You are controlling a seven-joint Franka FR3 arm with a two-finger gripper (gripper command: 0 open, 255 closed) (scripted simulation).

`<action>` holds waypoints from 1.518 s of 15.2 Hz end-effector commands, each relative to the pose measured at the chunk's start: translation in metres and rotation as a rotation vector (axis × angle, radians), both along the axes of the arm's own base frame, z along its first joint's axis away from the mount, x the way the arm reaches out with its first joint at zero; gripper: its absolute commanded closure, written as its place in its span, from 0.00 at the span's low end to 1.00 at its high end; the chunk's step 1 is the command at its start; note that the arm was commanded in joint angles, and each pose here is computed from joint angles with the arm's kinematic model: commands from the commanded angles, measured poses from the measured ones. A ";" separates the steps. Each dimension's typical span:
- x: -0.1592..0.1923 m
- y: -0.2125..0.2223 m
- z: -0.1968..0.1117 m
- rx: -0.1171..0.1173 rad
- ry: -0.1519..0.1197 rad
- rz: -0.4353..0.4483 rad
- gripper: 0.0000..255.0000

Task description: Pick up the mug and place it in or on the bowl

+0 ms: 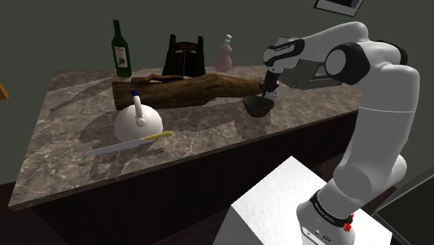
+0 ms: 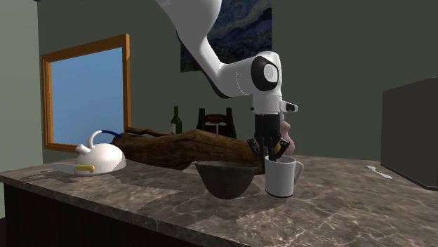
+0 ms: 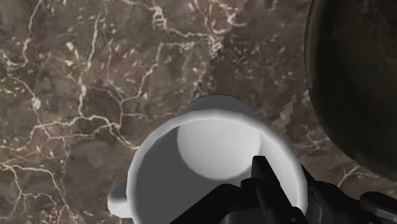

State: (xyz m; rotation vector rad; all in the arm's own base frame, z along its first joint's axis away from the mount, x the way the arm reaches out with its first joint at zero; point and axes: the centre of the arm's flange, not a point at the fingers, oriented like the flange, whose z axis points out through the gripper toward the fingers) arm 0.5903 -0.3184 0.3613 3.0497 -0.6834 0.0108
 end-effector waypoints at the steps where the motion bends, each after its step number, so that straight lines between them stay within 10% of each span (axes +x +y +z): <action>1: 0.000 -0.001 0.011 0.000 0.001 0.000 1.00; 23: 0.000 -0.001 0.127 0.000 0.001 0.000 1.00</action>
